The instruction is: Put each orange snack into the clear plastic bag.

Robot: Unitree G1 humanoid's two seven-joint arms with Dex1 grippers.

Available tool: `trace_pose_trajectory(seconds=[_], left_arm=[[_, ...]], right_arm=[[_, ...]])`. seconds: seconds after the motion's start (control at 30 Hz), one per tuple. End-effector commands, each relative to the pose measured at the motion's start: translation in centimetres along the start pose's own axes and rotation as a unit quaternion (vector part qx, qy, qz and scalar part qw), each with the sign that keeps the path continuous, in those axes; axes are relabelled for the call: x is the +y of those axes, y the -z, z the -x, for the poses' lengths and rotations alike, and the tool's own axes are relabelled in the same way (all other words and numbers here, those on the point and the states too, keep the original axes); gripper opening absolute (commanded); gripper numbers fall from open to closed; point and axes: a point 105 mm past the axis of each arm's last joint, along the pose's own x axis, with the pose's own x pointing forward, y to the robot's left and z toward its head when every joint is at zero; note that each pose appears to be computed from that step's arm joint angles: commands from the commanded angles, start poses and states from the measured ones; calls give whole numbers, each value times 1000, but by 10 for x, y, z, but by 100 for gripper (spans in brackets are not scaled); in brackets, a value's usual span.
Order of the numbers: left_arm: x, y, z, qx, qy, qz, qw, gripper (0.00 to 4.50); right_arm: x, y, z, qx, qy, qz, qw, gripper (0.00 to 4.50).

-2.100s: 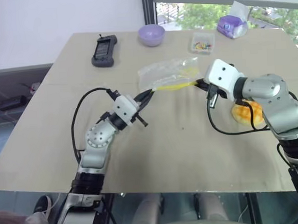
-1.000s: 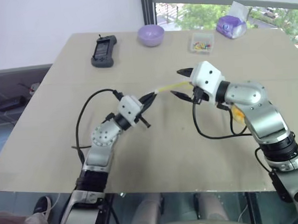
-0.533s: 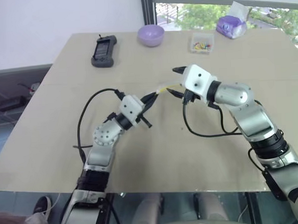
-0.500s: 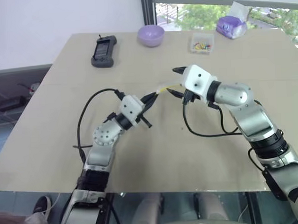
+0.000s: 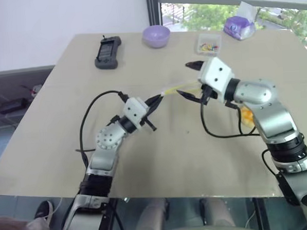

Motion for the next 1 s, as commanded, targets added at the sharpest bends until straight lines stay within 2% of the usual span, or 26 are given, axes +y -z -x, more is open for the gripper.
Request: trace_pose_trajectory(seconds=[0.03, 0.07, 0.1, 0.13, 0.27, 0.3, 0.33, 0.7, 1.0], left_arm=[[3, -14, -4, -22, 0, -15, 1000, 0], [3, -14, -4, -22, 0, -15, 1000, 0], [3, -14, -5, -22, 0, -14, 1000, 0], [3, -14, -5, -23, 0, -14, 1000, 0], [3, -14, -5, -23, 0, -14, 1000, 0], [3, -14, -5, -23, 0, -14, 1000, 0], [3, -14, -5, -22, 0, -14, 1000, 0], [2, -15, -5, -24, 2, -14, 1000, 0], [-2, -18, -6, -30, 14, -14, 999, 0]], right_arm=[[-7, -9, 12, -15, 5, 10, 1000, 385], [-4, -7, 14, -8, -5, 8, 1000, 332], [-2, -5, 15, -3, -12, 7, 1000, 298], [-1, -3, 16, 1, -17, 6, 1000, 236], [11, 3, 18, 14, -49, -7, 999, 67], [13, 5, 18, 19, -51, -8, 998, 25], [13, 7, 19, 24, -51, -8, 998, 5], [6, 30, 14, 75, -20, -9, 997, 5], [9, 43, 0, 97, -25, 2, 995, 5]])
